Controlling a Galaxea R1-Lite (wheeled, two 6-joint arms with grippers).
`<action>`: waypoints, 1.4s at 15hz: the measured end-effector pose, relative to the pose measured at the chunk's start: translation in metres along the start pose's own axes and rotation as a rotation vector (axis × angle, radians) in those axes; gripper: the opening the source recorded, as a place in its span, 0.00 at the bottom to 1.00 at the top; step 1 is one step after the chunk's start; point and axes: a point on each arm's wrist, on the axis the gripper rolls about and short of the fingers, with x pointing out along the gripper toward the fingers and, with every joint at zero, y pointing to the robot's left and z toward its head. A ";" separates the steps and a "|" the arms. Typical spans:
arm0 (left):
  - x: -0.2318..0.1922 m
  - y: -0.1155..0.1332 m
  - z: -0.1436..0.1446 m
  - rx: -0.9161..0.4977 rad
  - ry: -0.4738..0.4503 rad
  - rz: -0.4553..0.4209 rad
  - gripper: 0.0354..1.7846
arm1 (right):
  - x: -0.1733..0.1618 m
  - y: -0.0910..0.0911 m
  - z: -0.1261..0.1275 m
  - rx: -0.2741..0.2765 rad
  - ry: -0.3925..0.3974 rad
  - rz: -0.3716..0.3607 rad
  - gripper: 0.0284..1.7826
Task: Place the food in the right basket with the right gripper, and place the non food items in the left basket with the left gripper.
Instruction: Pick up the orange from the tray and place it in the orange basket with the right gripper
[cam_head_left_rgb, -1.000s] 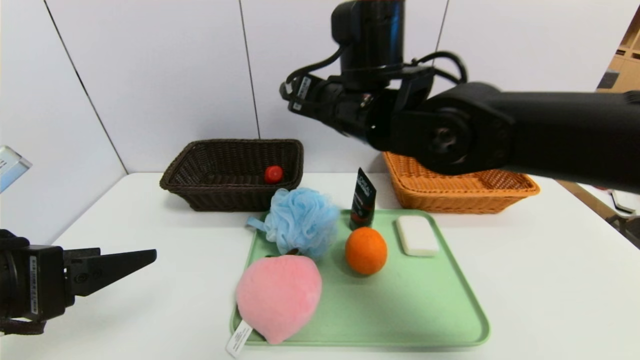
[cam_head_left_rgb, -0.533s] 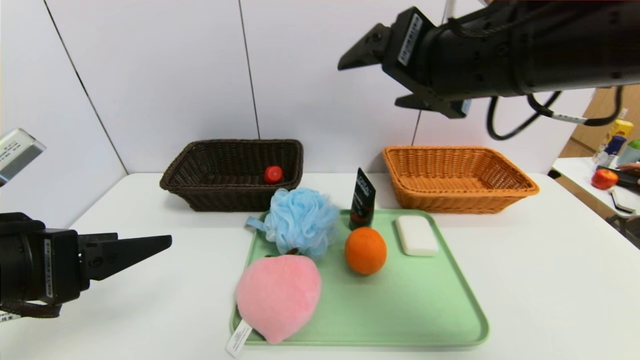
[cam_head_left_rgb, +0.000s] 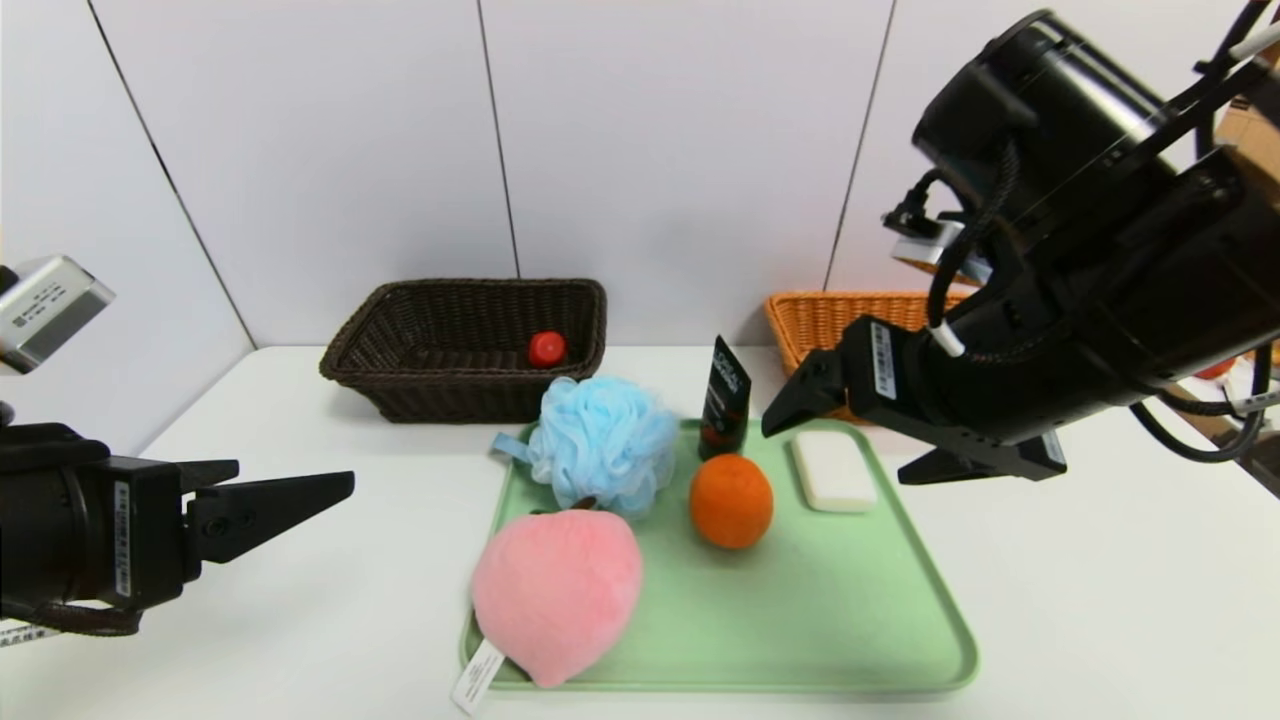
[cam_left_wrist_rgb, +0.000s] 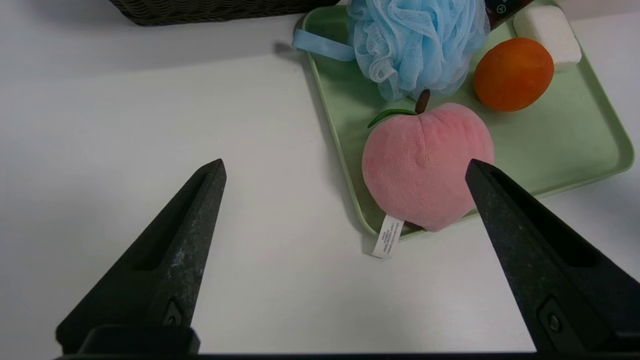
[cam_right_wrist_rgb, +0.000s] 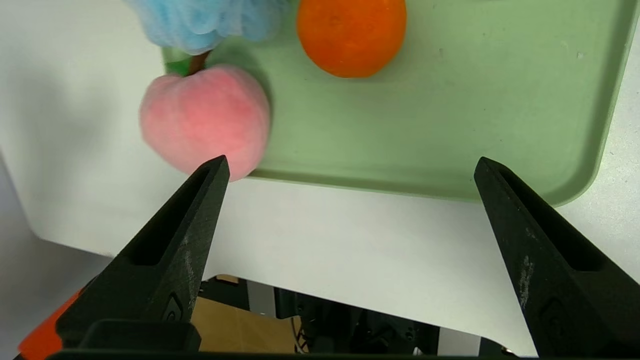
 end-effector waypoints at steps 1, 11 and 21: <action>-0.001 -0.001 -0.002 0.012 0.000 -0.012 0.94 | 0.011 0.001 0.001 0.001 0.017 -0.023 0.95; -0.002 -0.003 -0.001 0.013 0.002 -0.028 0.94 | 0.098 0.018 0.019 -0.017 0.023 -0.174 0.95; 0.000 -0.002 -0.006 0.018 0.020 -0.024 0.94 | 0.138 0.020 0.026 -0.004 0.058 -0.214 0.95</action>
